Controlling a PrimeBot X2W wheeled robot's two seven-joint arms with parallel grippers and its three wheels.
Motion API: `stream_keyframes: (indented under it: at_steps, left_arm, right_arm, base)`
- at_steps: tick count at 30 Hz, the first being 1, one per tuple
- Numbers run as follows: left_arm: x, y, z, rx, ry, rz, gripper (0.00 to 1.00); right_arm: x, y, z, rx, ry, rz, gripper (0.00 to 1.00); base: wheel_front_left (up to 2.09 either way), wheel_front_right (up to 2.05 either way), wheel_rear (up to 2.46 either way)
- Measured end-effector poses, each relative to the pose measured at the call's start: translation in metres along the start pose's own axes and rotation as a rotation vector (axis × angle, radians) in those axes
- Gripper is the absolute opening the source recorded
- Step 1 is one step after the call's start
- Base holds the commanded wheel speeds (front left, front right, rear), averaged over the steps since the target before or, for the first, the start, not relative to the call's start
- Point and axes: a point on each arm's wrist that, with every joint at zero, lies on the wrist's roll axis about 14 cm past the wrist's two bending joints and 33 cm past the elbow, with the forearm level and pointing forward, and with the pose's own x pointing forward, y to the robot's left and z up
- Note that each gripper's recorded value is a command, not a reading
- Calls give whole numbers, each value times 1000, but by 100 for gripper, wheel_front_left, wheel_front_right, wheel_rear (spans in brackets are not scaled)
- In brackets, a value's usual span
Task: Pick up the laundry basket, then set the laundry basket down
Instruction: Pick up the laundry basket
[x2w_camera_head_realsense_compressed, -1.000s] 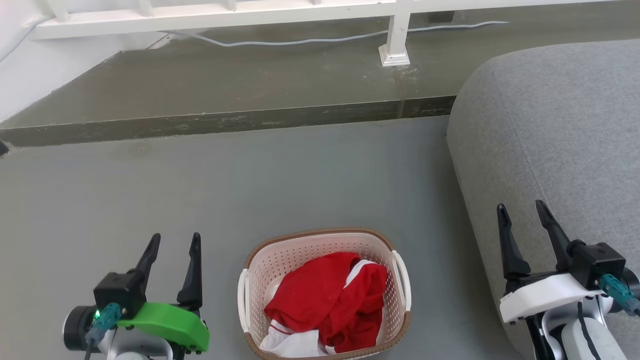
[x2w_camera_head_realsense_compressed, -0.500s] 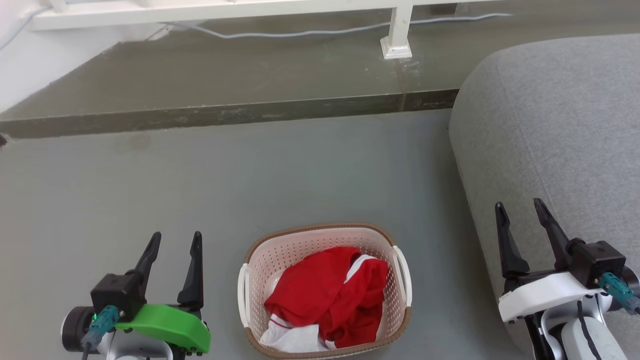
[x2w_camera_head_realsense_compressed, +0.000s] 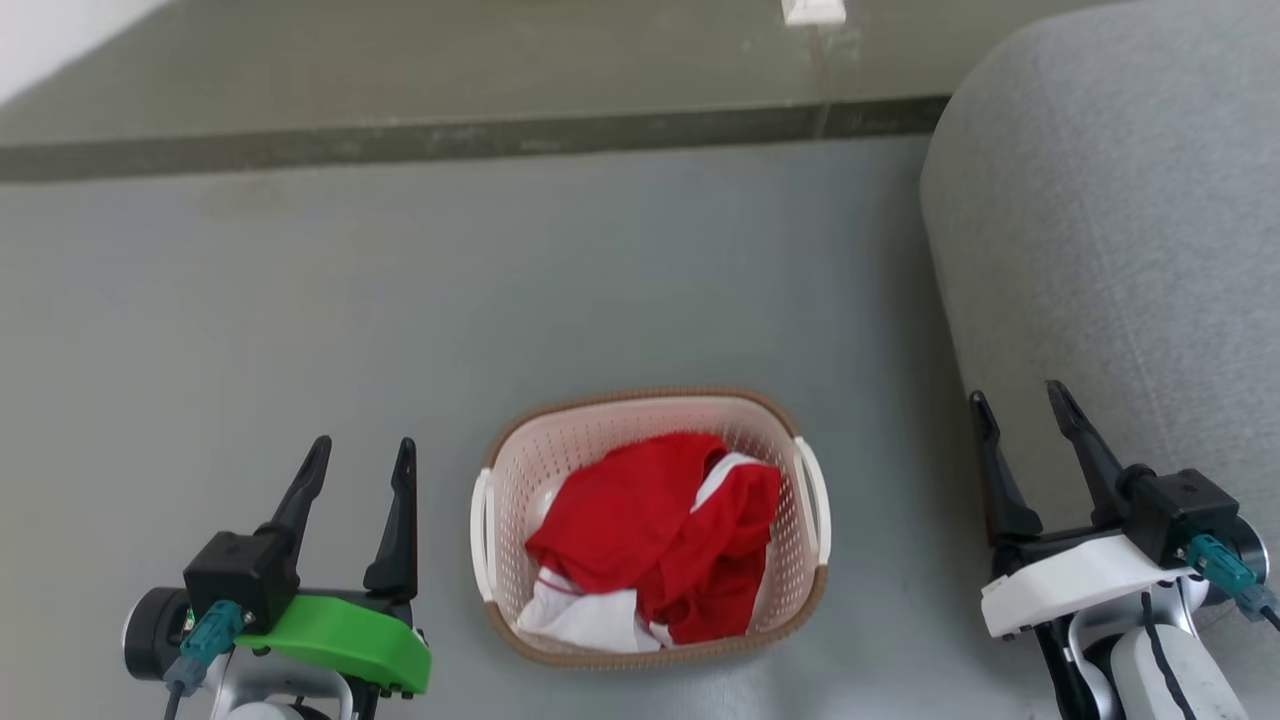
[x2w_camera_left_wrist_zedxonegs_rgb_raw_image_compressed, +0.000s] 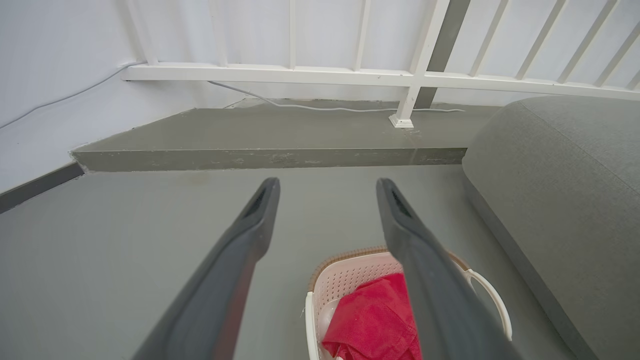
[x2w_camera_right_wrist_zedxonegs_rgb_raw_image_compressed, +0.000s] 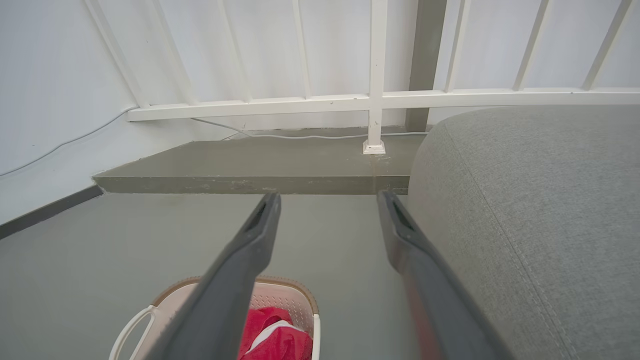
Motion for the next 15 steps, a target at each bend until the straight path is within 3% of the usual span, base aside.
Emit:
stream_keyframes:
  at_steps: [15]
  left_arm:
    - [30,19,-51,-29,160,31,100]
  right_arm:
    - [28,17,-58,38,174,54,100]
  base:
    - [0,0,0]
